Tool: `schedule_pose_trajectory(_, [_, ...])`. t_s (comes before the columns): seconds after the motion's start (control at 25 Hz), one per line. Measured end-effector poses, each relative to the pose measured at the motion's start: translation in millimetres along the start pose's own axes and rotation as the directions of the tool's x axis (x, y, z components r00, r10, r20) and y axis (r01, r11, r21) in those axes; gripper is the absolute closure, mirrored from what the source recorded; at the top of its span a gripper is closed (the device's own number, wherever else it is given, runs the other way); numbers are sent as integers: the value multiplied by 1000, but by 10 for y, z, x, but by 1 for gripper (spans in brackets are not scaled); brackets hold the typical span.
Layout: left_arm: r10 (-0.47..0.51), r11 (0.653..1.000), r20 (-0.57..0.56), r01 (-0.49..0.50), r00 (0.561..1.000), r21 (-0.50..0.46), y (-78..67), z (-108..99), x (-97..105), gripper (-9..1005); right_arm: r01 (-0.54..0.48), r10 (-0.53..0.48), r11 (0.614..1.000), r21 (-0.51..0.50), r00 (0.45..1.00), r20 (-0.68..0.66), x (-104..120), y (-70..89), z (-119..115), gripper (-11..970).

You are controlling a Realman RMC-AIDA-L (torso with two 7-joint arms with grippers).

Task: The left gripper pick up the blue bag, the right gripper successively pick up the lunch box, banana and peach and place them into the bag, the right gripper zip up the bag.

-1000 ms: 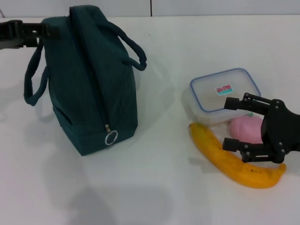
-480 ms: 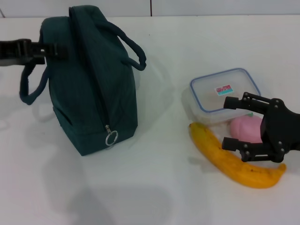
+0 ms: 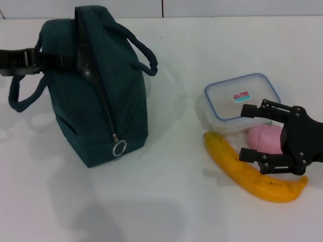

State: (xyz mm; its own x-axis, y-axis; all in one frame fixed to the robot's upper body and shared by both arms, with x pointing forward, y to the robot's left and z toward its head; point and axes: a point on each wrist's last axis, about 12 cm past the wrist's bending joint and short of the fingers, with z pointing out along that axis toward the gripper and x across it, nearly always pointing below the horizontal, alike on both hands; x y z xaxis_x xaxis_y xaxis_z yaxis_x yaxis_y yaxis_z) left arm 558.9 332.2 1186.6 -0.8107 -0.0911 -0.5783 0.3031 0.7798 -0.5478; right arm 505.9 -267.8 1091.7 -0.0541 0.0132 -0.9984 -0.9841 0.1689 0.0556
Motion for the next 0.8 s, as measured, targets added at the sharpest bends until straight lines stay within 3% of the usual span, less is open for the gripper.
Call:
schedule_pose_trajectory(0.32, [3,1000,-10,-2,1000,30,-50,39,3,497,-7,6,999,37,1000,18,-5,-13,-44,74])
schedule_pose_trajectory(0.48, [2,999,-16,-1,1000,54,-64,44,20,633,-55,52,987,150,998,26,33,-97,-90,74])
schedule_pose_trajectory(0.6, [-7,998,-16,8,1000,56,-56,36,31,719,-137,135,941,310,990,26,103,-244,-155,74])
schedule_pose_trajectory(0.8, [-26,998,-24,27,999,61,-57,19,50,885,-286,257,825,488,958,127,205,-376,-300,73])
